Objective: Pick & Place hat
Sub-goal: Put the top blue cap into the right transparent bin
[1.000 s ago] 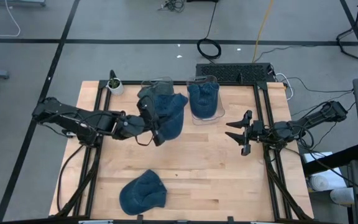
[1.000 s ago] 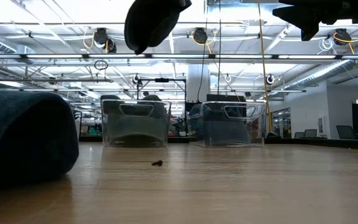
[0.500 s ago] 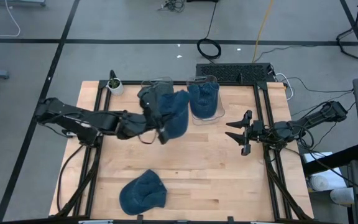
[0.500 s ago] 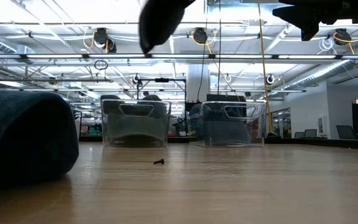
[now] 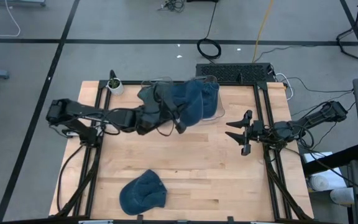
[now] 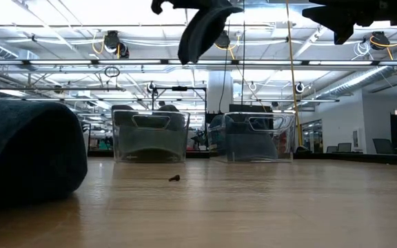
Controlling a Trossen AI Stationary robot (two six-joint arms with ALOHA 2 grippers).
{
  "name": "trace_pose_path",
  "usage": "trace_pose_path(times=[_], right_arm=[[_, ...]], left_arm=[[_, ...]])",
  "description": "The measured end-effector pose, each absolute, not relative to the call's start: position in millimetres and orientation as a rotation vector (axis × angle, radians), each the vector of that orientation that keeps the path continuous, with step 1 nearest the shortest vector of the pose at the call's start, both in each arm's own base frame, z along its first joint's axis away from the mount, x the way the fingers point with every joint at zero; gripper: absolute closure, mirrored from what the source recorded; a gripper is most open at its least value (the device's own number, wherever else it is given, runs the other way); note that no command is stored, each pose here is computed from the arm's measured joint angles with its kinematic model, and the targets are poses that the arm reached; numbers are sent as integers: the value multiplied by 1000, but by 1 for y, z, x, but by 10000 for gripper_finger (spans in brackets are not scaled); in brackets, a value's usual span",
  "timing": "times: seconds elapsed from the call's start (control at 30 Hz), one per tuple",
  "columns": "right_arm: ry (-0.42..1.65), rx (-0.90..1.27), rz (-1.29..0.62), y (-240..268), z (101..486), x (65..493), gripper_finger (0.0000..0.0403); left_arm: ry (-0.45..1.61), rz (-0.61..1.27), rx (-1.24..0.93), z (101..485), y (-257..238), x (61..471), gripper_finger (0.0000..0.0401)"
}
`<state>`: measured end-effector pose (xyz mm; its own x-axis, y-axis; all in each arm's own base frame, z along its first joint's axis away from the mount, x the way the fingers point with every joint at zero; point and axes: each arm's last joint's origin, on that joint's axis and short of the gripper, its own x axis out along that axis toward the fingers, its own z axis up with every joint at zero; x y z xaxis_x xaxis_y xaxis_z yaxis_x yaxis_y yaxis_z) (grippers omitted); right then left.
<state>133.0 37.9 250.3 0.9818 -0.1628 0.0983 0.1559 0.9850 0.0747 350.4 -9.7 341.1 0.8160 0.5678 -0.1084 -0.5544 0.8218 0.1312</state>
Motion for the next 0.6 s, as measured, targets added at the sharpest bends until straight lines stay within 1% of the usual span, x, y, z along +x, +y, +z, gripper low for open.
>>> trace_pose_path(times=[0.2,0.43,0.6], right_arm=[[-105,70,-160,38,250,133,239],[-105,70,-161,38,250,133,239],[-105,69,-161,38,250,133,239]], left_arm=[[123,631,95,334,1,361,401],[102,646,182,326,2,373,401],[108,699,235,318,3,381,401]])
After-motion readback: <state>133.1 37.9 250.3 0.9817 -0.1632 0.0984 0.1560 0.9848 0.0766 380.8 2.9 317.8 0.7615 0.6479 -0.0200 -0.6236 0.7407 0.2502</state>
